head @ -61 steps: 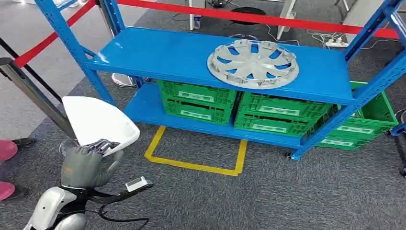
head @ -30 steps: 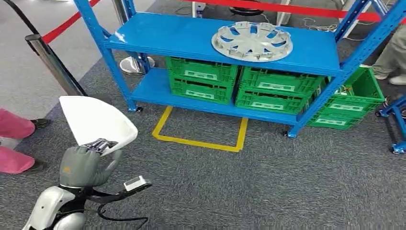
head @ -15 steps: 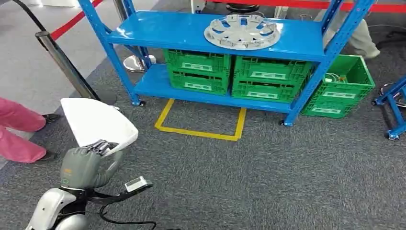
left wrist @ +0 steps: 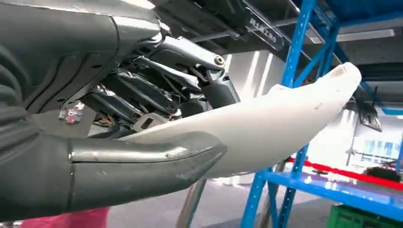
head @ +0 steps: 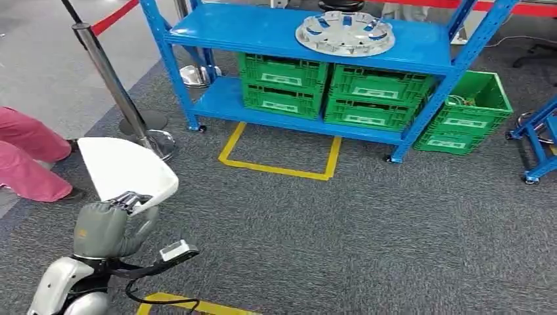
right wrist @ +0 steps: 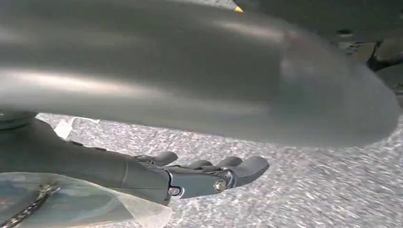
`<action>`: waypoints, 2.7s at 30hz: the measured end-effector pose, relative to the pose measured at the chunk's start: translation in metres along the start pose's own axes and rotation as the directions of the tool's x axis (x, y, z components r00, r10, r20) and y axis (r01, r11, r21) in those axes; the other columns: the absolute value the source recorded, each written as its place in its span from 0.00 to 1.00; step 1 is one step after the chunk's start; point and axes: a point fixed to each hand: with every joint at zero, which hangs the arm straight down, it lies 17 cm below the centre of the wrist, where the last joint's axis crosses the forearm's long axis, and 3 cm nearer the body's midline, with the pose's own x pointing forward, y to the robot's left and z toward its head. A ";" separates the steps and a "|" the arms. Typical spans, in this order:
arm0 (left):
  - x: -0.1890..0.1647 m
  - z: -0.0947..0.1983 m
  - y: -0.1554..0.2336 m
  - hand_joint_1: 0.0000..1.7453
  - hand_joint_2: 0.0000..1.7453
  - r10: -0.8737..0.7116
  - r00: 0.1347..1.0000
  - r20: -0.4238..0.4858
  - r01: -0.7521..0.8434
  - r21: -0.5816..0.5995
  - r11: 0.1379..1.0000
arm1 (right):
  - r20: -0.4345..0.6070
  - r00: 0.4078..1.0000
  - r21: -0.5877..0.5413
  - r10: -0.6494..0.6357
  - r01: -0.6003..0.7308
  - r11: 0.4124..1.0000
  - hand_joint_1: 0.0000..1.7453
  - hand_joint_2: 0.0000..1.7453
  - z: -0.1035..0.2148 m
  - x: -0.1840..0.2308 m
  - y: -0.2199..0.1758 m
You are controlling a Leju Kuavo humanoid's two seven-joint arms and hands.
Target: Take the parts from the cabinet and place them on the table.
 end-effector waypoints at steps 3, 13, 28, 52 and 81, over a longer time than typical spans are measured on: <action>0.000 0.001 -0.001 1.00 1.00 0.000 1.000 -0.001 0.000 -0.002 1.000 | -0.002 1.000 0.001 0.001 -0.001 1.000 0.00 0.00 0.000 0.000 0.001; -0.008 0.001 0.002 1.00 1.00 -0.010 1.000 -0.013 0.010 0.002 1.000 | 0.001 1.000 0.006 0.006 -0.006 1.000 0.00 0.00 -0.001 0.003 0.005; -0.009 0.002 0.002 1.00 1.00 -0.010 1.000 -0.016 0.010 -0.002 1.000 | 0.001 1.000 0.005 0.012 -0.012 1.000 0.00 0.00 -0.002 0.003 0.008; -0.004 -0.006 0.002 1.00 1.00 -0.012 1.000 0.004 0.012 -0.007 1.000 | 0.115 0.950 0.068 0.291 -0.300 0.952 0.00 0.00 -0.006 0.025 0.039; 0.008 -0.014 -0.001 1.00 1.00 0.002 0.999 0.033 -0.001 -0.018 1.000 | 0.053 0.957 0.076 0.286 -0.290 0.954 0.00 0.00 -0.009 0.021 0.037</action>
